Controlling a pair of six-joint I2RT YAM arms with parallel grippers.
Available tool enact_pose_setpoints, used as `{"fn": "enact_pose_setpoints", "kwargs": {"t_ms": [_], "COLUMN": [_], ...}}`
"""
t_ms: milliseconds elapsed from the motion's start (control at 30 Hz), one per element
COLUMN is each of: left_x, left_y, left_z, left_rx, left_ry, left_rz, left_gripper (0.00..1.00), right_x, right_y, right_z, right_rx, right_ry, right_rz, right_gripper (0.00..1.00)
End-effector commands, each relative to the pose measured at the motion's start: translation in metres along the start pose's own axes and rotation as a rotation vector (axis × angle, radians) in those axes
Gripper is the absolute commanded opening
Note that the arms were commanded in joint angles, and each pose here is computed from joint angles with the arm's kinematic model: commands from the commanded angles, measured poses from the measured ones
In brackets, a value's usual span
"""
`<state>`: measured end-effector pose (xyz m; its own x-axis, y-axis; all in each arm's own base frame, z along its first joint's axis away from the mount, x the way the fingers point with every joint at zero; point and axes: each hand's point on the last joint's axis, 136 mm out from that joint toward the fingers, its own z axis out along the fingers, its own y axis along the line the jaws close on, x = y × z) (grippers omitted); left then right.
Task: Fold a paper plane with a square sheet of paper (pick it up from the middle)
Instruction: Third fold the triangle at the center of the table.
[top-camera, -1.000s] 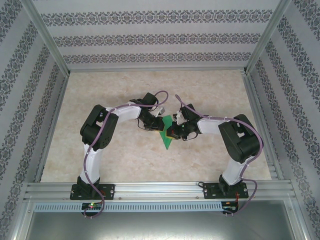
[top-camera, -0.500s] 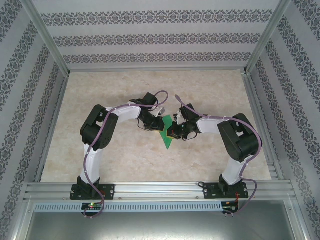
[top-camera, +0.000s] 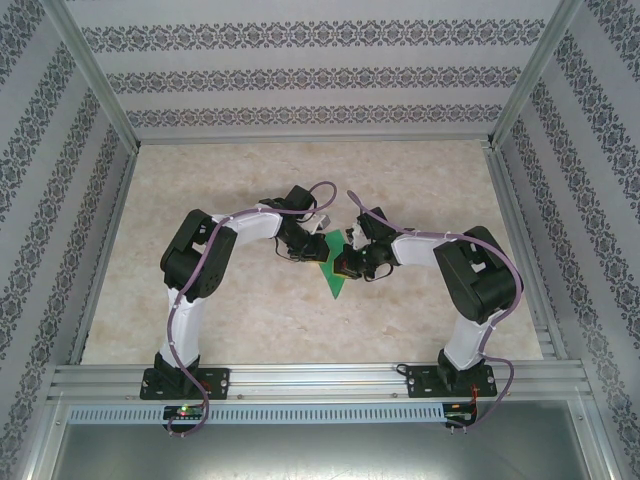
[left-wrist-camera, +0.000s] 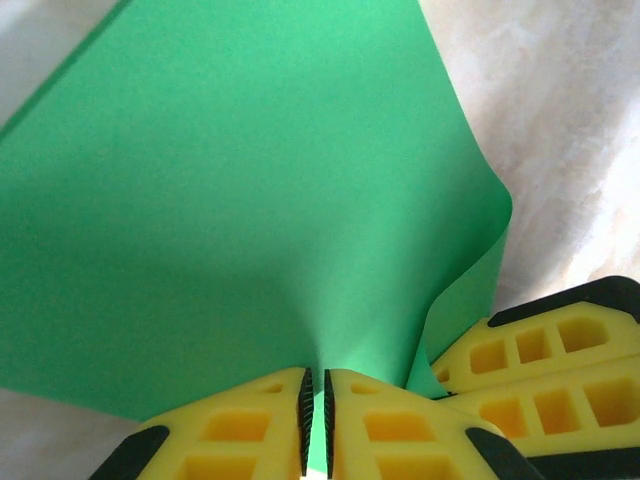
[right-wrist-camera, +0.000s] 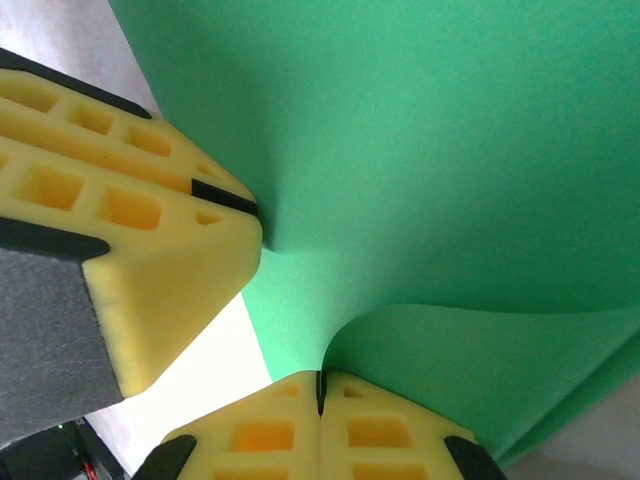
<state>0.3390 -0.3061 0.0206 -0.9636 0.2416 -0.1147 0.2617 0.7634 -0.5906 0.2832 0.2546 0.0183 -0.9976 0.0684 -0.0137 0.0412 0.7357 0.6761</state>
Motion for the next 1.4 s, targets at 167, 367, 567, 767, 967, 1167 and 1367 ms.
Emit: {"fn": "enact_pose_setpoints", "kwargs": {"t_ms": [167,367,567,767,967,1167,1367], "left_x": [0.015,0.015,0.013,0.009,0.004,0.003,0.004], "left_y": [0.019,0.018,0.013,0.007,0.004,-0.010,-0.017], "left_z": [0.014,0.012,0.009,-0.004,-0.022,-0.031,-0.035], "left_rx": [-0.032,-0.029,-0.013,-0.011,0.018,0.073,0.105], "left_ry": [0.051,0.048,0.037,0.007,-0.044,-0.065,-0.074], "left_rz": [-0.029,-0.030,-0.027,-0.024,-0.050,-0.048,-0.059], "left_gripper": [0.17,0.17,0.19,0.21,0.27,0.33,0.31], "right_x": [0.002,0.002,0.004,0.005,0.004,0.004,0.007], "right_y": [-0.003,-0.004,-0.006,-0.006,-0.007,-0.005,-0.009], "right_z": [0.005,0.005,0.007,0.007,0.007,0.007,0.008], "right_rx": [0.040,0.046,0.046,0.044,0.037,0.024,0.029], "right_ry": [0.013,0.010,0.015,0.015,0.008,0.010,0.017], "right_rz": [-0.021,-0.021,-0.021,-0.020,-0.019,-0.020,-0.018], "right_gripper": [0.11,0.15,0.28,0.38,0.42,0.41,0.30]}}
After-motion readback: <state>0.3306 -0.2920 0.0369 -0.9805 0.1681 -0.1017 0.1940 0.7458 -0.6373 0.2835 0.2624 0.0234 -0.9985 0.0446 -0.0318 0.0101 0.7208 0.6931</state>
